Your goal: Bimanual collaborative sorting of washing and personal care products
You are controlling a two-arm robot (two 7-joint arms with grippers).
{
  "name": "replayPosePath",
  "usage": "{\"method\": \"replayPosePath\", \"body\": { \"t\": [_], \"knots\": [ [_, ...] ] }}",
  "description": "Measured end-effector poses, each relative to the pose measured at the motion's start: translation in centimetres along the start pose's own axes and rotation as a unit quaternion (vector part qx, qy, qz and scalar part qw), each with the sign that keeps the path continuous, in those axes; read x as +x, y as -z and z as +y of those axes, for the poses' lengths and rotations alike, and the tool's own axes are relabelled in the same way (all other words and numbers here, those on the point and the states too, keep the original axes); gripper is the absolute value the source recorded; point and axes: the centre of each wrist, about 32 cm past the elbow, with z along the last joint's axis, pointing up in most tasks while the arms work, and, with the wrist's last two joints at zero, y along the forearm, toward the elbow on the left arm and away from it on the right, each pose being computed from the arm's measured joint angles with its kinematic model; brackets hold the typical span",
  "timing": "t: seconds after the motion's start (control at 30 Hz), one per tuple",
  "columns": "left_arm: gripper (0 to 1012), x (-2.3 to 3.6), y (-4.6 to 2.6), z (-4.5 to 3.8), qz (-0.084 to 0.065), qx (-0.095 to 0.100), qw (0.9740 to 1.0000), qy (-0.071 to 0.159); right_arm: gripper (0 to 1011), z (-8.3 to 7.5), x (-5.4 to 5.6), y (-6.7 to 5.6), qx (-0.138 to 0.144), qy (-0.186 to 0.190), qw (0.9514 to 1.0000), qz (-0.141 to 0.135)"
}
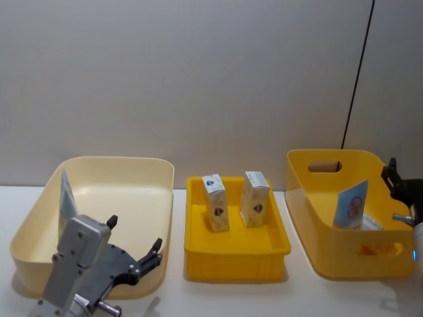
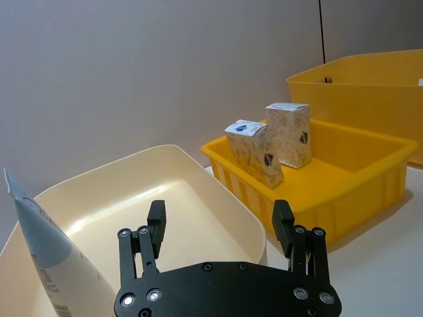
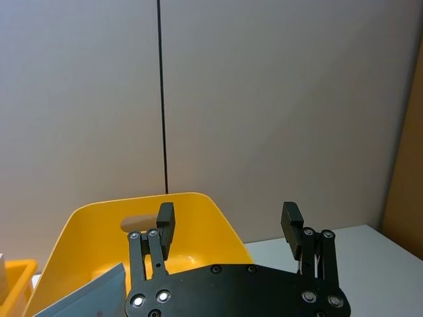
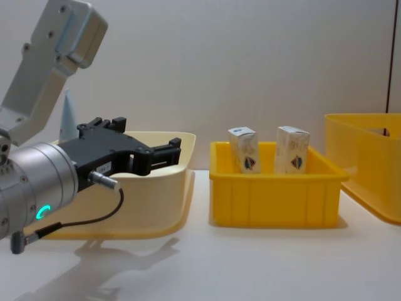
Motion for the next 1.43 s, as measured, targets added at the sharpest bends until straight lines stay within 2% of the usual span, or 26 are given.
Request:
{"method": "replayPosePath", "body": {
  "t": [0.17,0.37,0.6,0.7,0.73,0.87,0.9,1.03,1.23,1.33,1.43],
  "knots": [
    [1003,0.0,0.0,0.0,0.0,0.0,1.0,0.0,1001,-0.5,0.0,0.2,0.0,-0.013,0.9999,0.0],
    [1003,0.0,0.0,0.0,0.0,0.0,1.0,0.0,1001,-1.8,-0.1,0.7,-0.001,-0.051,0.9987,0.0],
    [1003,0.0,0.0,0.0,0.0,0.0,1.0,0.0,1001,-3.8,-0.2,1.4,-0.004,-0.106,0.9944,0.002],
    [1003,0.0,0.0,0.0,0.0,0.0,1.0,0.0,1001,-4.9,-0.3,1.8,-0.008,-0.136,0.9907,0.006],
    [1003,0.0,0.0,0.0,0.0,0.0,1.0,0.0,1001,-4.9,-0.3,1.8,-0.008,-0.136,0.9907,0.006],
    [1003,0.0,0.0,0.0,0.0,0.0,1.0,0.0,1001,-6.7,-0.5,2.4,-0.013,-0.181,0.9833,0.011],
    [1003,0.0,0.0,0.0,0.0,0.0,1.0,0.0,1001,-6.7,-0.5,2.4,-0.013,-0.181,0.9833,0.011],
    [1003,0.0,0.0,0.0,0.0,0.0,1.0,0.0,1001,-7.9,-0.7,2.7,-0.019,-0.212,0.9769,0.017],
    [1003,0.0,0.0,0.0,0.0,0.0,1.0,0.0,1001,-10.2,-1.0,3.3,-0.03,-0.266,0.963,0.029],
    [1003,0.0,0.0,0.0,0.0,0.0,1.0,0.0,1001,-11.0,-1.1,3.4,-0.034,-0.284,0.9576,0.034],
    [1003,0.0,0.0,0.0,0.0,0.0,1.0,0.0,1001,-11.4,-1.1,3.5,-0.036,-0.293,0.9547,0.037]
  ]
}}
